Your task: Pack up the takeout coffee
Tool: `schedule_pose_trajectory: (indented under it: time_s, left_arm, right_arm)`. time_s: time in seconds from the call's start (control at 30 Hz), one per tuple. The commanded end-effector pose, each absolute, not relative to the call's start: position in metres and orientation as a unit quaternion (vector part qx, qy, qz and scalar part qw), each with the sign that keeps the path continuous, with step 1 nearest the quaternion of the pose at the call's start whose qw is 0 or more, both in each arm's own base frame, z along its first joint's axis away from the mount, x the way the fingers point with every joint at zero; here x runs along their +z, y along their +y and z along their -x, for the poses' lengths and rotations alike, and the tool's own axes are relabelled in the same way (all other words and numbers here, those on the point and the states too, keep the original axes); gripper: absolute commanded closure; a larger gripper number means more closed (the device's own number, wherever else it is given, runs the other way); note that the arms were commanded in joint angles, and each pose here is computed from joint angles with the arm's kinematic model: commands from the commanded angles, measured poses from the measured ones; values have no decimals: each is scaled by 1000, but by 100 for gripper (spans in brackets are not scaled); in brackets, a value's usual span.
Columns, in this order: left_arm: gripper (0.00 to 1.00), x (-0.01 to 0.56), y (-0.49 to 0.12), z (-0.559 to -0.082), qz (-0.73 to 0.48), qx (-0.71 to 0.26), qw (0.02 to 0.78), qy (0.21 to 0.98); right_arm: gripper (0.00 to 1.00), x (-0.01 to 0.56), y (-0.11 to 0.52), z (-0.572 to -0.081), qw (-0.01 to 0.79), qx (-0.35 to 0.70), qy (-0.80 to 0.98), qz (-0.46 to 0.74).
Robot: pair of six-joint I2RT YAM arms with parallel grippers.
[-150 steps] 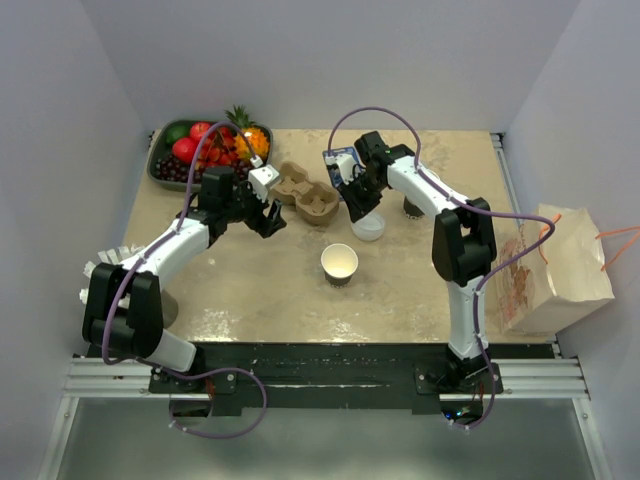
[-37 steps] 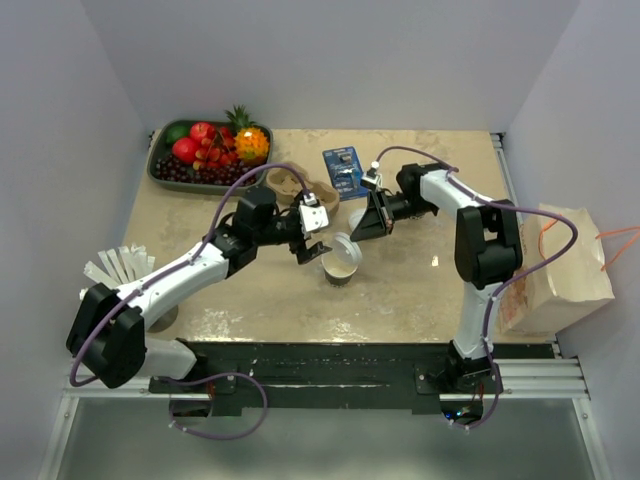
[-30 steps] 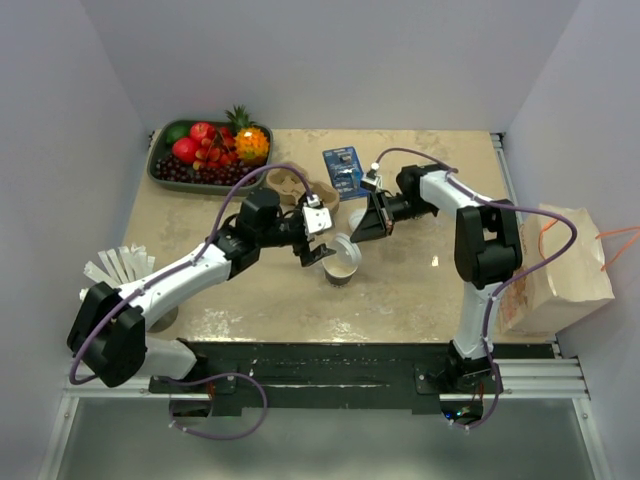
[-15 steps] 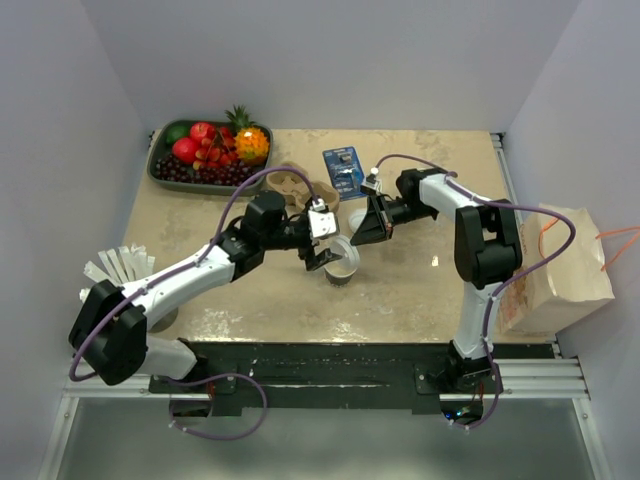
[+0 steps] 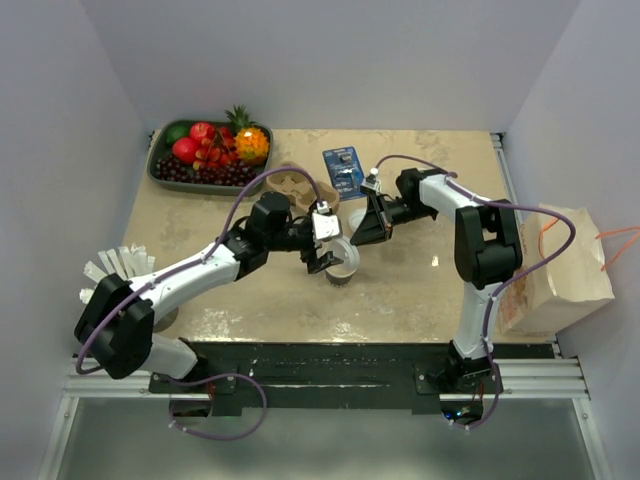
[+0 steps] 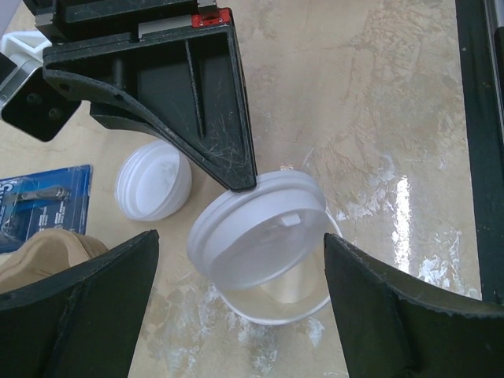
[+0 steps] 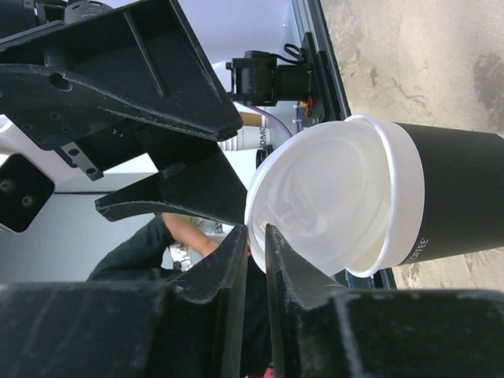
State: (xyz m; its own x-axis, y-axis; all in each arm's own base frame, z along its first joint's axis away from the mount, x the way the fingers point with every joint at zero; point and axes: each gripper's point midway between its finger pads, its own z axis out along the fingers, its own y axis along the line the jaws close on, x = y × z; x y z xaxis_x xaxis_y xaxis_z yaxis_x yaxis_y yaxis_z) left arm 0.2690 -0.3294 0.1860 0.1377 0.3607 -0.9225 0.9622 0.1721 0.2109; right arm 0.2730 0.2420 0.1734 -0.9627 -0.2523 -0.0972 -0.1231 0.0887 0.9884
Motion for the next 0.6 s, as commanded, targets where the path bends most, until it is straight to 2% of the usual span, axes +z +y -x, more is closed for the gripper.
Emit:
schedule_pose_trajectory:
  time_s: [0.0,0.17,0.57]
  left_arm:
    - [11,196,-340,-270,-577,-310,511,556]
    - [11,195,-343,-269,-579,-317,506,555]
    - [12,197,-347,-277,-576,-311,512,556]
  right_arm:
    - [78,190,242,-271,25,-663,-734,-148]
    - [72,187,242,-274,29,-660,-738,-141]
    - [69,185,240,-276,19,-653,-742,-152]
